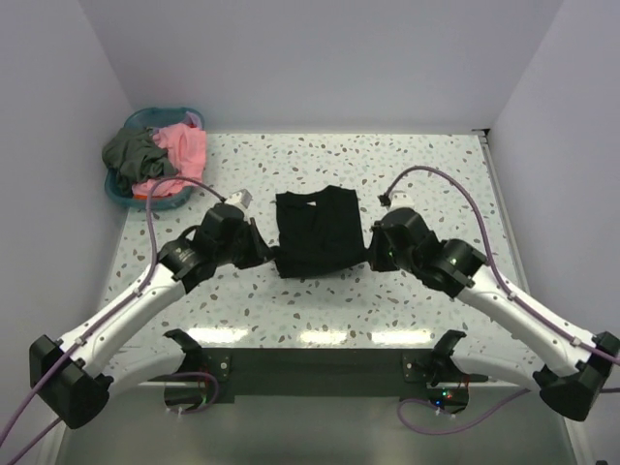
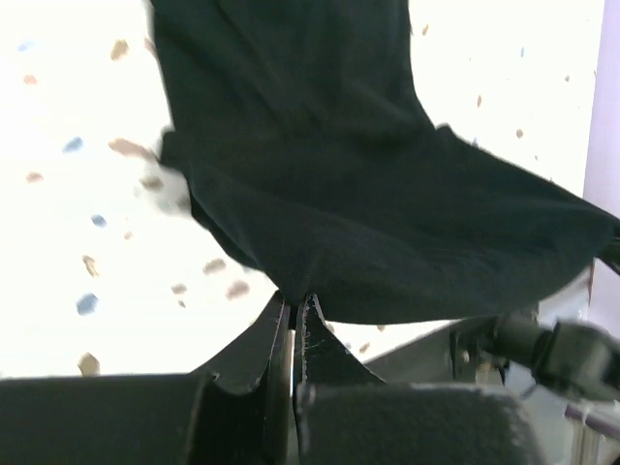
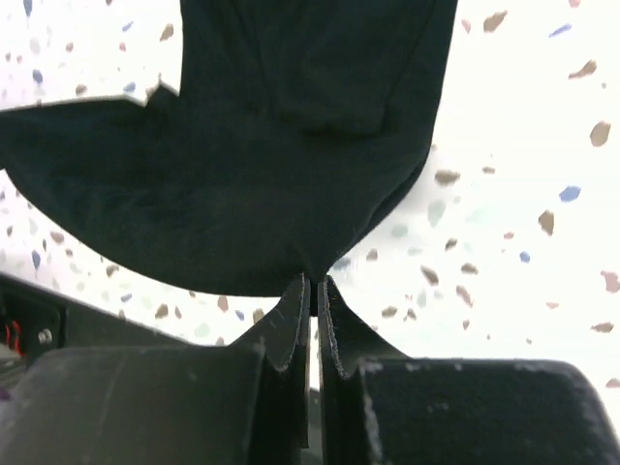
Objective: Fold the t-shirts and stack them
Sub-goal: Fold the tshirt, then neatly place the folded tshirt to the corner
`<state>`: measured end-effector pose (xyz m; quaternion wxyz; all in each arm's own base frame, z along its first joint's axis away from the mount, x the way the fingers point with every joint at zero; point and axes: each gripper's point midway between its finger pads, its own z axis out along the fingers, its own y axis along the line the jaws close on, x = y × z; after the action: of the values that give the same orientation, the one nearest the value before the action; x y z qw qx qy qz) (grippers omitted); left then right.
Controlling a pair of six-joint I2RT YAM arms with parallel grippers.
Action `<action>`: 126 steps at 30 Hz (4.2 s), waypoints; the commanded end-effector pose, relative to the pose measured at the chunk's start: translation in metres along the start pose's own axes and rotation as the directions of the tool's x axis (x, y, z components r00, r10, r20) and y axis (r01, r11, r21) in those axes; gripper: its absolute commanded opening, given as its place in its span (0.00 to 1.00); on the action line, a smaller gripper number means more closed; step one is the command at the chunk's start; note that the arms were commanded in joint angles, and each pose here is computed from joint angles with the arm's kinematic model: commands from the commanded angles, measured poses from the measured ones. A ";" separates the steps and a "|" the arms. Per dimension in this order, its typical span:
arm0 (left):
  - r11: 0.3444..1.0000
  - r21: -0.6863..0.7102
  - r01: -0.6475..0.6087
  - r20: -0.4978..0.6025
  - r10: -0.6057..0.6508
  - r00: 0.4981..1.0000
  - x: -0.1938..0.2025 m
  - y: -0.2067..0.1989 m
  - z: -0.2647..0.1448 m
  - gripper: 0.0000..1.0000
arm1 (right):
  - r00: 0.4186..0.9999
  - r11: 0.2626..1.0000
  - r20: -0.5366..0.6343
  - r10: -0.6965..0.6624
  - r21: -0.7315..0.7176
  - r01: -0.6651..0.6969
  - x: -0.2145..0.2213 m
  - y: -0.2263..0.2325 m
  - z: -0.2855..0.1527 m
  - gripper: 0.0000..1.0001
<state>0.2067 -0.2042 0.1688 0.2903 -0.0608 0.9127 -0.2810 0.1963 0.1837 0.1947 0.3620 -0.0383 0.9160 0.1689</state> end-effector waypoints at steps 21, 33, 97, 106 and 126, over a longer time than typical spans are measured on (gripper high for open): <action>0.976 0.215 0.044 0.307 -0.110 0.945 -0.275 0.042 0.201 0.47 | 0.987 0.990 0.083 0.136 0.010 -0.138 -0.227 -0.076 0.273 0.51; 0.998 -0.039 0.056 0.360 -0.038 0.932 -0.257 0.041 0.153 0.57 | 0.996 0.994 0.044 0.072 0.081 -0.075 -0.159 -0.055 0.219 0.50; 0.997 -0.070 0.016 0.041 -0.013 0.999 -0.070 0.033 0.201 0.00 | 0.951 0.984 -0.297 0.086 0.172 -0.036 -0.020 -0.085 0.299 0.36; 0.997 -0.076 0.021 0.069 -0.016 0.997 -0.084 0.022 0.183 0.03 | 0.947 0.952 -0.275 0.164 0.295 -0.078 -0.030 -0.099 0.286 0.00; 0.999 -0.035 0.008 0.143 -0.003 0.990 -0.111 0.003 0.136 0.06 | 0.909 0.675 -0.105 0.404 0.705 -0.218 -0.066 -0.176 0.273 0.00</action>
<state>0.3686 -0.2404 0.0997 0.3239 -0.0921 0.9077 -0.2504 0.4667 0.1498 0.0267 0.2373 0.1953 0.9505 -0.0451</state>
